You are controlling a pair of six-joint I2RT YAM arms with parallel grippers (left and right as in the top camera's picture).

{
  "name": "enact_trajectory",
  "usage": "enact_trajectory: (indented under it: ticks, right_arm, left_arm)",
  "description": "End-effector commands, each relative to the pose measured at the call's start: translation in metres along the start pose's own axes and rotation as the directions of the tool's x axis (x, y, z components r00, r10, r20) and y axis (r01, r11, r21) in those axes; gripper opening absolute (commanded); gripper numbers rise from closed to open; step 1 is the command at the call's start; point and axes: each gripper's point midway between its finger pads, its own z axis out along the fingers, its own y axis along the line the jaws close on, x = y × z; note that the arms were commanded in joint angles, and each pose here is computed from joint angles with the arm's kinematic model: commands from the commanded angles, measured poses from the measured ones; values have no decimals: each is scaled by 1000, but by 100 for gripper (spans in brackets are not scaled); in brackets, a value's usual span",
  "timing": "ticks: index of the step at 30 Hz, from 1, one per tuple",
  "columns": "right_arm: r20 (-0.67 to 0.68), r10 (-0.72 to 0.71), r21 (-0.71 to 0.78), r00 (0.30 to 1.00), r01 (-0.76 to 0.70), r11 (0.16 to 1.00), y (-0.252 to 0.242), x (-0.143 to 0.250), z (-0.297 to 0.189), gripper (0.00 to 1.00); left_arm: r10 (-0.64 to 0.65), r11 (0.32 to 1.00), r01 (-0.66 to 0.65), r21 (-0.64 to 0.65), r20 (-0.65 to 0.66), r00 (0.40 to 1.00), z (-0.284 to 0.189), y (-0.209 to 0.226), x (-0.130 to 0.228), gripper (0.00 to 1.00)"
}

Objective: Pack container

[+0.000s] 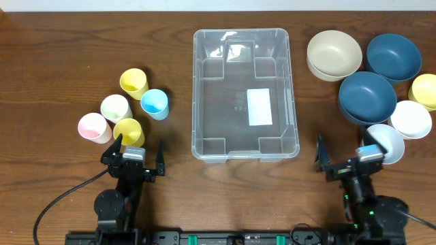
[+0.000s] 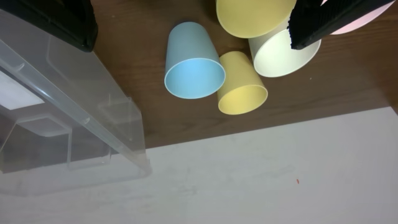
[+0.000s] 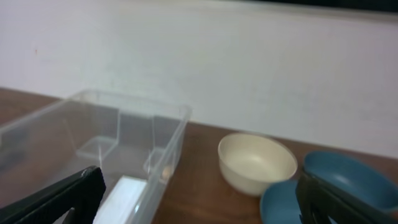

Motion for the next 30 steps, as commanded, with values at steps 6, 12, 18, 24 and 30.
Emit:
enact_trajectory:
  ticks: [6, 12, 18, 24, 30]
  right_arm:
    - [-330, 61, -39, 942, -78, 996, -3, -32, 22, 99]
    - [-489, 141, 15, 861, -154, 988, -12, -51, 31, 99]
    - [-468, 298, 265, 832, -190, 945, -72, -66, 46, 99]
    - [-589, 377, 150, 715, -361, 920, -44, -38, 51, 99]
    - [-244, 849, 761, 469, -449, 468, -129, 6, 26, 99]
  left_arm:
    - [3, 1000, -3, 15, -43, 999, 1, -3, 15, 98]
    - [3, 1000, -3, 15, -43, 999, 1, -3, 15, 98]
    - [3, 1000, -3, 15, -43, 999, 1, -3, 15, 98]
    - [3, 1000, -3, 15, -43, 999, 1, -3, 15, 98]
    - [3, 1000, -3, 15, -43, 999, 1, -3, 15, 98]
